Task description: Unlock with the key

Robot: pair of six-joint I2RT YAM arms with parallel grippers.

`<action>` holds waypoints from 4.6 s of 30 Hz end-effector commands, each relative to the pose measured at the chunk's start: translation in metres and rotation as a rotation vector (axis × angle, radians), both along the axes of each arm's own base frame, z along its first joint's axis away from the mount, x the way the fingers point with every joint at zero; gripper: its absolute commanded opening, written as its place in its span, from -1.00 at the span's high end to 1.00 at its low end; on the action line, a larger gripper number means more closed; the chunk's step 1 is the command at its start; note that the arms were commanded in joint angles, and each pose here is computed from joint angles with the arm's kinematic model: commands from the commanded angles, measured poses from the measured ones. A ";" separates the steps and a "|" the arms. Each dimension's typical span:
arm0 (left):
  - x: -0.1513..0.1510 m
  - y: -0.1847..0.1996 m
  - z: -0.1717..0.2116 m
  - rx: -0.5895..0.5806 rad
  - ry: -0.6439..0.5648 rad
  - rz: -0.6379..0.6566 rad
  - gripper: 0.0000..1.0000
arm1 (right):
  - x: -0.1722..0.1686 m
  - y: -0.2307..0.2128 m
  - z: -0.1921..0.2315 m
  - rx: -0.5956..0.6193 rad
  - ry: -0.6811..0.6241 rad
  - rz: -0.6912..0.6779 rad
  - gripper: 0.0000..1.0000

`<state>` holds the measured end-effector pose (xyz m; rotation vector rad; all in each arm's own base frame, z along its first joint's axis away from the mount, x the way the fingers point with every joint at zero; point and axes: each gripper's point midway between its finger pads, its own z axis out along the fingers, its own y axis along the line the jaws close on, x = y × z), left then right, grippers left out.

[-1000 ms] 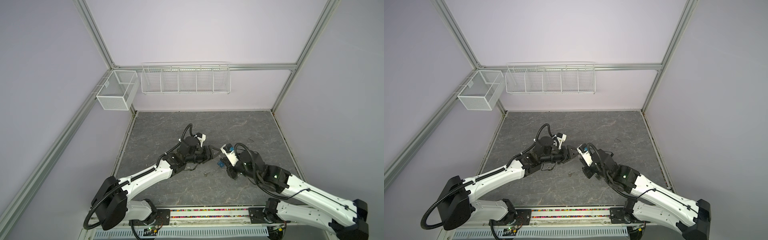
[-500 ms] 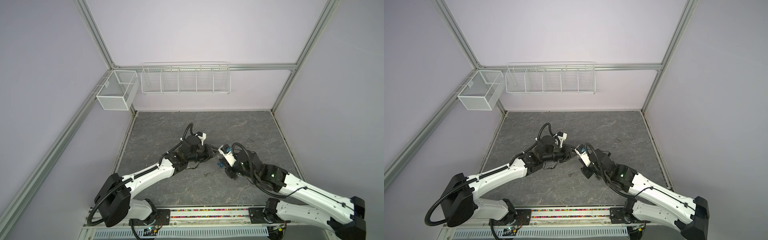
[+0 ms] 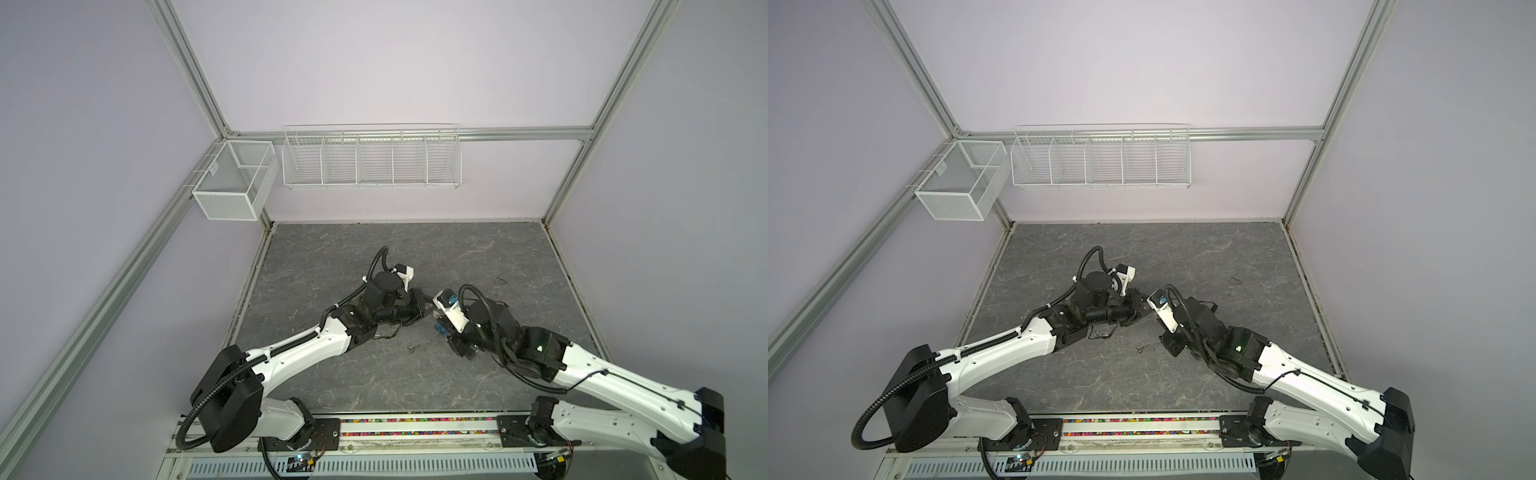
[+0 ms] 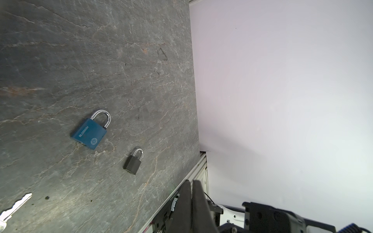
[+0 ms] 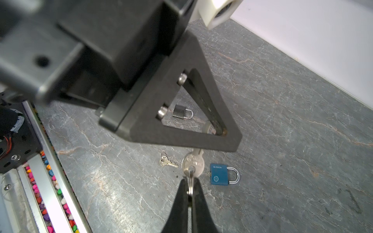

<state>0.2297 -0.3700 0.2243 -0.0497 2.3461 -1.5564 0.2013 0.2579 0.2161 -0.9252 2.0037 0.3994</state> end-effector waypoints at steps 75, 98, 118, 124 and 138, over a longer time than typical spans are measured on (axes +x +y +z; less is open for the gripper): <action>-0.034 -0.035 0.158 -0.333 -0.841 -0.256 1.00 | 0.003 -0.026 0.137 0.891 0.244 0.256 0.25; -0.034 -0.036 0.153 -0.317 -0.843 -0.261 1.00 | 0.001 -0.025 0.139 0.887 0.246 0.274 0.59; -0.026 -0.029 0.151 -0.267 -0.876 -0.203 1.00 | 0.004 -0.025 0.136 0.891 0.299 0.242 0.88; -0.018 -0.016 0.158 -0.223 -0.872 -0.119 -0.05 | 0.002 -0.035 0.110 0.804 0.371 0.131 0.88; -0.012 0.011 0.043 0.241 -0.538 -0.070 -0.19 | -0.031 -0.113 0.029 0.459 0.592 -0.410 0.87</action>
